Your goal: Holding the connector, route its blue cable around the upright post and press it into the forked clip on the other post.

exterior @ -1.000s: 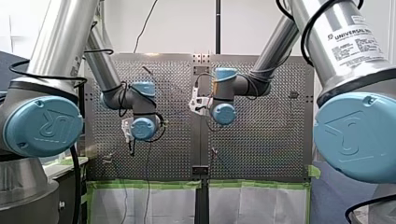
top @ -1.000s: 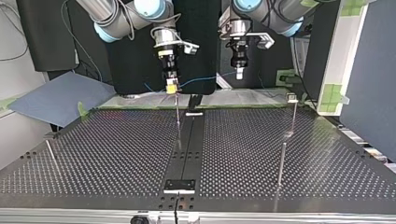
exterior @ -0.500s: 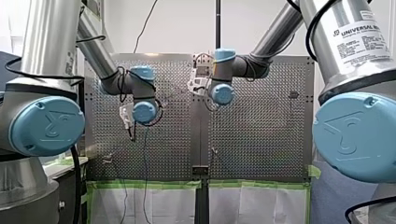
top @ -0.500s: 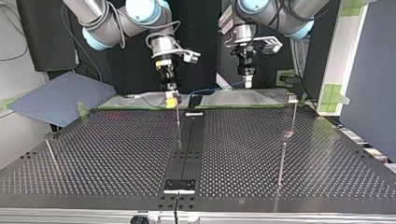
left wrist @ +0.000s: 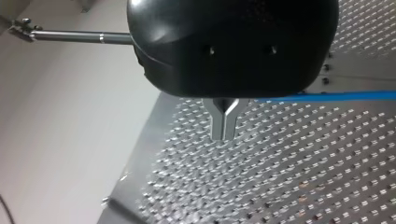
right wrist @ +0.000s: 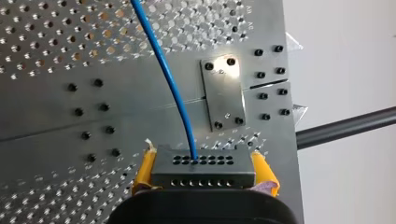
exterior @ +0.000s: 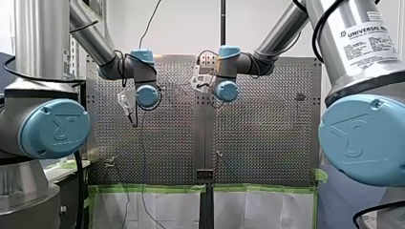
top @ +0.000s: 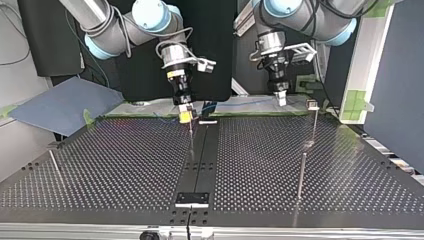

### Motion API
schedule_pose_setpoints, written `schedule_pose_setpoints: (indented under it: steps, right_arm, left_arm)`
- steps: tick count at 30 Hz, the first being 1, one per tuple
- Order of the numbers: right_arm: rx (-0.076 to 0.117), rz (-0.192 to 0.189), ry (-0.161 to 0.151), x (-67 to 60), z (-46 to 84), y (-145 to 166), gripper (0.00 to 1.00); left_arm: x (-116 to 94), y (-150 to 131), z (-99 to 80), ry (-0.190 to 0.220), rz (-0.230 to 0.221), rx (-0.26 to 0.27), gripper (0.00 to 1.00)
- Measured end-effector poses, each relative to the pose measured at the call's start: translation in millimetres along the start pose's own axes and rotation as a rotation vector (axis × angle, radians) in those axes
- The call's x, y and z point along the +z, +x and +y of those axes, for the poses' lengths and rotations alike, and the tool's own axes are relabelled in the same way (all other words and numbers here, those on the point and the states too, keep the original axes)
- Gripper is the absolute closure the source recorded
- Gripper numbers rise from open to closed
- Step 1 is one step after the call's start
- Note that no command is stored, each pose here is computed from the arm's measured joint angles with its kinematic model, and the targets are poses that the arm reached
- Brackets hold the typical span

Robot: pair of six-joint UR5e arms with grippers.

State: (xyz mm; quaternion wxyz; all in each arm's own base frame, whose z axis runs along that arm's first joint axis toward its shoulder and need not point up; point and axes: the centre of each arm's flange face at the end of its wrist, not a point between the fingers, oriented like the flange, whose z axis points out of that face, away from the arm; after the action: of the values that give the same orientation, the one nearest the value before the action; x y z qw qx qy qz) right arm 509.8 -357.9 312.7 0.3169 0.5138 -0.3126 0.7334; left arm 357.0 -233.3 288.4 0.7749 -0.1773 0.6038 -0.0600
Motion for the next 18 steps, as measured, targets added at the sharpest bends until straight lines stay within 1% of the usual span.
schedule_pose_setpoints:
  steps: [6,10,14,18]
  right_arm:
    - [0.001,0.016,0.03,13.3,-2.6,11.7,0.98]
    - [0.001,0.032,0.053,23.7,-5.6,21.1,0.98]
    - [0.003,0.048,0.075,32.7,-9.3,30.2,0.98]
    - [0.004,0.064,0.099,41.0,-13.3,37.8,0.98]
  left_arm:
    - [16.5,-30.8,2.4,-0.027,-0.039,-0.014,1.0]
    - [26.0,-48.4,7.0,-0.031,-0.055,-0.022,1.0]
    - [37.5,-59.8,11.2,-0.031,-0.059,-0.017,1.0]
    - [53.9,-62.9,16.6,-0.041,-0.048,-0.008,1.0]
